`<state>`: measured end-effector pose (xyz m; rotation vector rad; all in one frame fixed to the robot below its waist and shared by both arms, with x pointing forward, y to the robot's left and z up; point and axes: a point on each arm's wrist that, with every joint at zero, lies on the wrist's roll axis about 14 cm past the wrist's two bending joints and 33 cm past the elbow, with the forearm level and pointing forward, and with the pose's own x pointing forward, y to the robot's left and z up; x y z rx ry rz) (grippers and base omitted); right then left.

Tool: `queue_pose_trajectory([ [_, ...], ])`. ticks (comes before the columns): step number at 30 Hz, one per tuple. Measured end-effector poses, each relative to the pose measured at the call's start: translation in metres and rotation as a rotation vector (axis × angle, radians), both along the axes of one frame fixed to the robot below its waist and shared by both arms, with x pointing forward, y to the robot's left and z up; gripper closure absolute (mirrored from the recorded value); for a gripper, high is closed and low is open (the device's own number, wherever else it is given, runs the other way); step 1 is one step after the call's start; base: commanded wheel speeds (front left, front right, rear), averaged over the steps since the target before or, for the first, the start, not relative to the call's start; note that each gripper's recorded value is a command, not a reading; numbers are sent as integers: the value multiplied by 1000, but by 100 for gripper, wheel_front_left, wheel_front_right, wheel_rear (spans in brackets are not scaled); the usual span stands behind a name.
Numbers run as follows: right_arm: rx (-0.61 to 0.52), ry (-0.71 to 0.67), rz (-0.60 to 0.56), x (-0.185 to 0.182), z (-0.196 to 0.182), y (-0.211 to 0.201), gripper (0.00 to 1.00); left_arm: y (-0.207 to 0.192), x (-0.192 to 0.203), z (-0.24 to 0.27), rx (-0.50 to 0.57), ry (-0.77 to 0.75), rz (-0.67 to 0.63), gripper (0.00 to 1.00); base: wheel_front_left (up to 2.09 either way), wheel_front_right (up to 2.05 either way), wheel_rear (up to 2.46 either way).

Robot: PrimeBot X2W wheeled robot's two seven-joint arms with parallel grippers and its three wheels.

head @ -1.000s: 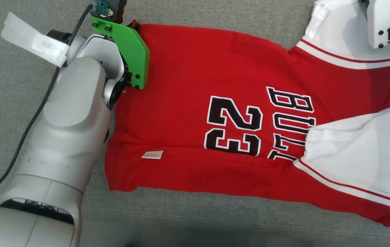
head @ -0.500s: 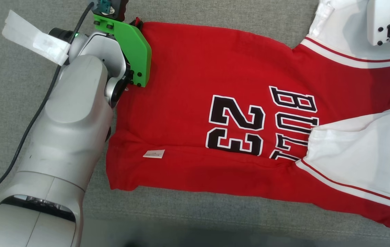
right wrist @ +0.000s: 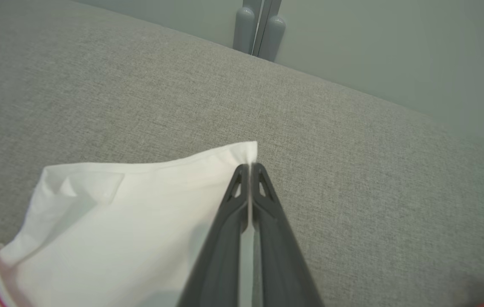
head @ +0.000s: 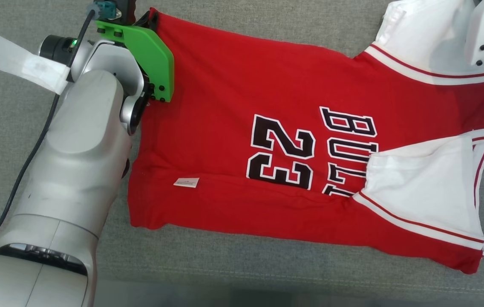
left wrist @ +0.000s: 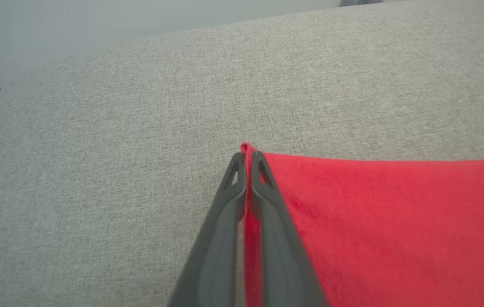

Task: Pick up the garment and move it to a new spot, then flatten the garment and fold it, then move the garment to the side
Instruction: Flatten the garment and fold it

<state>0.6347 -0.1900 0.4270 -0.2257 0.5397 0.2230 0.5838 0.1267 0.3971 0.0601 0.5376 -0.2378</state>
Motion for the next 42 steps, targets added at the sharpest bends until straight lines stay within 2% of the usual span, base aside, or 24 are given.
queue_pose_trajectory([
  [8,137,-86,44,-26,26,14,100,-1,-13,11,35,-34,-38,100,0,0,0],
  [15,202,-124,106,-70,49,14,100,-6,-34,25,70,-119,-104,100,0,0,0],
  [26,221,-53,73,-144,49,-16,100,-10,-75,36,142,-207,-196,100,0,0,0],
  [36,295,47,30,-200,39,-17,100,-10,-108,33,195,-246,-253,100,0,0,0],
  [42,339,105,13,-220,34,-14,100,-6,-121,27,197,-249,-248,100,0,0,0],
])
